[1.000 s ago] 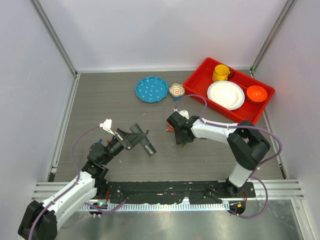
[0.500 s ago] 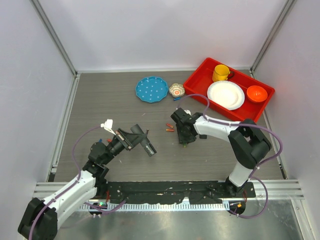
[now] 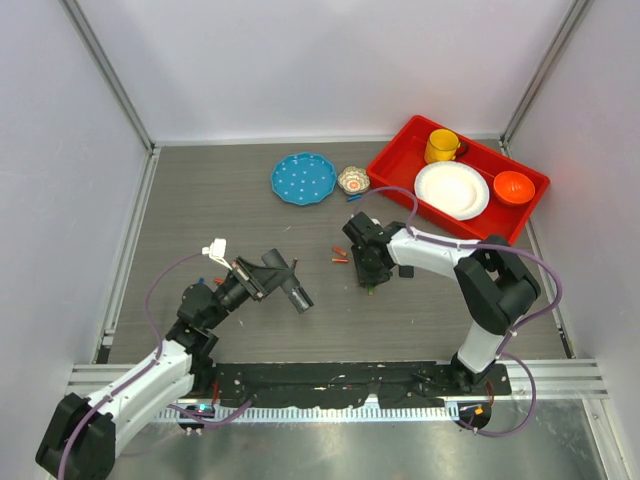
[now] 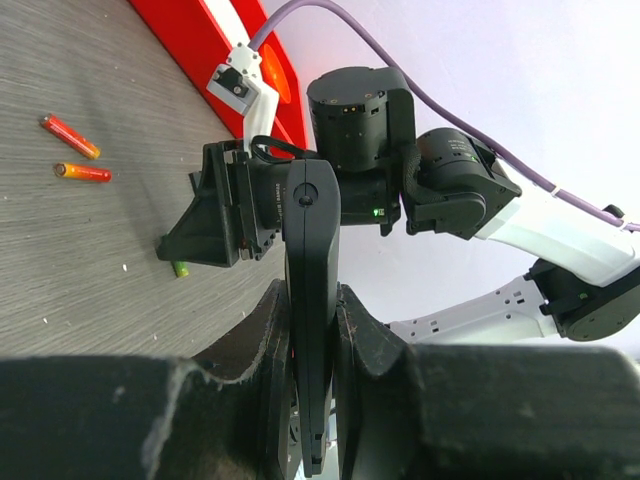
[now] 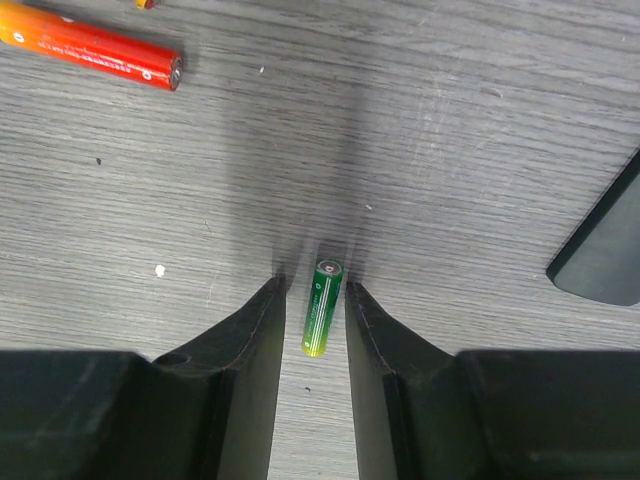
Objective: Load the batteries into the remote control
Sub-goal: Pick up the battery from the center of the board.
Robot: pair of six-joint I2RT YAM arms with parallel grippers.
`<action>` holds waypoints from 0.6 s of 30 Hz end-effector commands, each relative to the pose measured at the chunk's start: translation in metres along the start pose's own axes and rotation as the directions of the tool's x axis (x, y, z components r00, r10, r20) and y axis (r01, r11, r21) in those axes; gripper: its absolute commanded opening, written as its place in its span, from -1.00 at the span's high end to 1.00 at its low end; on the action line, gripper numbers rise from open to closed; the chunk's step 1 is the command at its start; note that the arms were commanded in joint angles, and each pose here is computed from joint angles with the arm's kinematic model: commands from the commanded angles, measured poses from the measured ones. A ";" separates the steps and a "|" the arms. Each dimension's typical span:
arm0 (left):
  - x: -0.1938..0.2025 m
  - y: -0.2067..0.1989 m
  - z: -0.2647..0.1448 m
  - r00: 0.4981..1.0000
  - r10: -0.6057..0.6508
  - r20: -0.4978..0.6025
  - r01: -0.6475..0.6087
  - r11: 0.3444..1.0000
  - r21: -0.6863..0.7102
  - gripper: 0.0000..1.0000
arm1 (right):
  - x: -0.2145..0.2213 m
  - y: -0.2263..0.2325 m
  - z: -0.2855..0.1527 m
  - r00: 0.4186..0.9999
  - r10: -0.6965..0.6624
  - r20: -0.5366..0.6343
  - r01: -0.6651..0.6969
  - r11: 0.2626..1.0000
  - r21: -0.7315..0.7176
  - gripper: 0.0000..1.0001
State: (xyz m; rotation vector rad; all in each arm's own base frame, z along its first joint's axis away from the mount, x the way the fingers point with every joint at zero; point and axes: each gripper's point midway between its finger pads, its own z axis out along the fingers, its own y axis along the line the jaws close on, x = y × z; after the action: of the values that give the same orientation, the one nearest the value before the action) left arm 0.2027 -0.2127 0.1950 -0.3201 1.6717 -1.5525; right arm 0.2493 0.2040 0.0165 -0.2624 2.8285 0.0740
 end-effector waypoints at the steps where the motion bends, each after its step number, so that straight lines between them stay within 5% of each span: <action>1: -0.005 -0.011 0.000 0.999 0.034 0.019 -0.035 0.998 0.053 0.99 | -0.009 -0.001 0.001 1.000 -0.015 0.010 0.015 1.000 0.000 0.30; 18: -0.005 -0.010 0.000 0.999 0.035 0.023 -0.036 0.998 0.050 0.99 | -0.011 -0.005 0.007 1.000 -0.005 0.005 0.005 1.000 -0.020 0.36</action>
State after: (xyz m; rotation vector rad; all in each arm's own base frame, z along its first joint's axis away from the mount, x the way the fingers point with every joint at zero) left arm 0.2027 -0.2127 0.1938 -0.3205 1.6725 -1.5523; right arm 0.2557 0.2007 0.0165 -0.2545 2.8343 0.0992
